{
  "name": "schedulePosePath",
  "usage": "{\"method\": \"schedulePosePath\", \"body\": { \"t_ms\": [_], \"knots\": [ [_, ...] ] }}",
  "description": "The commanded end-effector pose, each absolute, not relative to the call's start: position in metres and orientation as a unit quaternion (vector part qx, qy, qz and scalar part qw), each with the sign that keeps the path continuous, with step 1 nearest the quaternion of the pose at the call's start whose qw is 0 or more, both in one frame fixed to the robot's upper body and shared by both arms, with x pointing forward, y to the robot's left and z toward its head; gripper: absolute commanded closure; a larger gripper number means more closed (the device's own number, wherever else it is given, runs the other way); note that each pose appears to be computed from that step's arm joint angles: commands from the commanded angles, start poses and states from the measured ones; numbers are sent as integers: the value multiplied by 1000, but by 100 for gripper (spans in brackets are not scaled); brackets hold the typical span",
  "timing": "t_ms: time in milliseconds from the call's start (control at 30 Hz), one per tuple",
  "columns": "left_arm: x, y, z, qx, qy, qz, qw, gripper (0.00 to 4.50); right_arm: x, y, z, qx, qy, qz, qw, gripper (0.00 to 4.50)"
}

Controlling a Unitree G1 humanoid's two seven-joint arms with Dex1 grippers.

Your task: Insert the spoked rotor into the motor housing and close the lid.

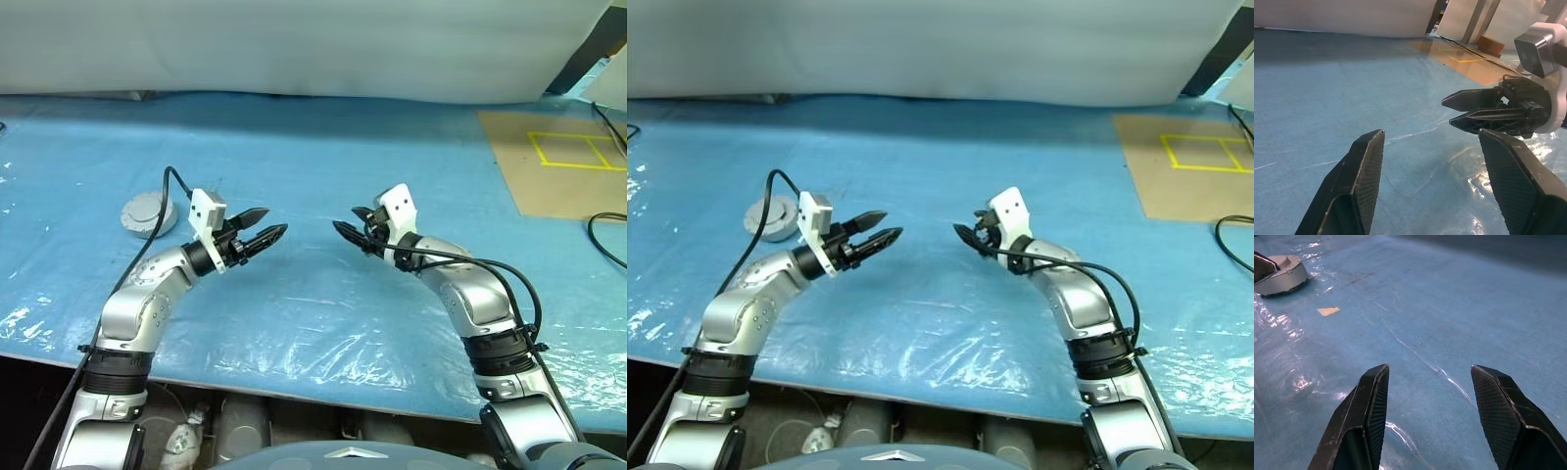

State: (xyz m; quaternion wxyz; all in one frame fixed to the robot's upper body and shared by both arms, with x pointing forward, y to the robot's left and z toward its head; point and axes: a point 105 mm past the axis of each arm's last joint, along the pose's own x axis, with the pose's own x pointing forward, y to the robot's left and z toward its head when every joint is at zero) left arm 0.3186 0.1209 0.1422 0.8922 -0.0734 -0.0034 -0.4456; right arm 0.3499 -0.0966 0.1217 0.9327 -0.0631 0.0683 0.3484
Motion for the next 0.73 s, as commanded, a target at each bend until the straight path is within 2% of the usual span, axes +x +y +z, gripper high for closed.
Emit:
{"method": "schedulePosePath", "body": {
  "t_ms": [33,367,733],
  "knots": [
    [318,129,154,-54,-31,-441,895,128,352,-103,139,-72,33,342,936,175],
    [326,132,157,-52,-46,-420,905,128,355,-102,142,-77,31,336,938,175],
    [322,132,153,-52,-38,-423,904,128,359,-101,140,-70,42,332,940,175]
  ]
}}
